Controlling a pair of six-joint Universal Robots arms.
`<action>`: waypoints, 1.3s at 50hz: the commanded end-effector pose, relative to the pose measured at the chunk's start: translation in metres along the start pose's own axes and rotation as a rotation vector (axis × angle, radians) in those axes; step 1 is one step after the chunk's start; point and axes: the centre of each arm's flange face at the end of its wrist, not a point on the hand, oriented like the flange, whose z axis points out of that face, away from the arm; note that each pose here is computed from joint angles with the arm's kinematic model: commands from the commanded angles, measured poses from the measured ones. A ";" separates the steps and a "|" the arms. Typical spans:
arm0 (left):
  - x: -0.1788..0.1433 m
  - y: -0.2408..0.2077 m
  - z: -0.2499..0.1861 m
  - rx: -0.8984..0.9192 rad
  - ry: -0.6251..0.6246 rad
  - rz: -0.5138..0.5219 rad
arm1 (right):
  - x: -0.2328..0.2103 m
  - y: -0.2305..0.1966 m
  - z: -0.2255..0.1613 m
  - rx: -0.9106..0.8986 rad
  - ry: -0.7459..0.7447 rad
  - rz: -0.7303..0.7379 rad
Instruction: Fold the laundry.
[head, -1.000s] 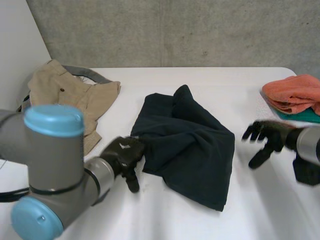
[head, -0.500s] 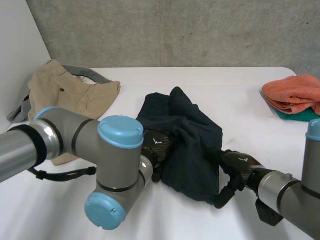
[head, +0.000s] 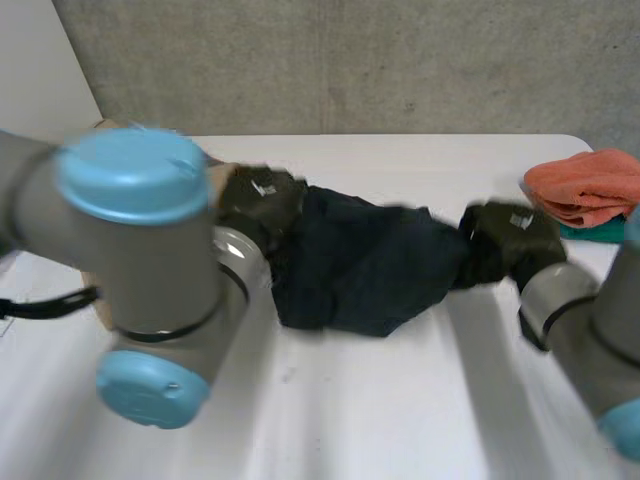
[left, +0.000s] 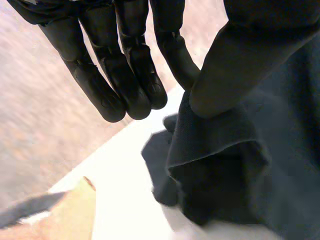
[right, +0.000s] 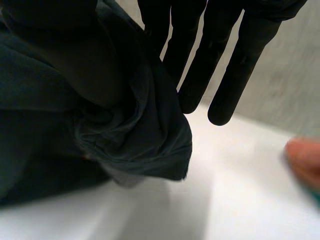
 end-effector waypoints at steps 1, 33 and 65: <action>-0.026 -0.042 -0.025 0.124 -0.025 0.003 | -0.001 -0.062 0.002 0.142 -0.093 -0.233; -0.029 0.029 0.019 -0.085 -0.084 0.081 | -0.048 -0.011 0.047 0.068 -0.250 -0.601; 0.035 0.109 -0.072 -0.272 0.177 0.117 | 0.037 0.048 -0.033 -0.311 -0.140 -0.259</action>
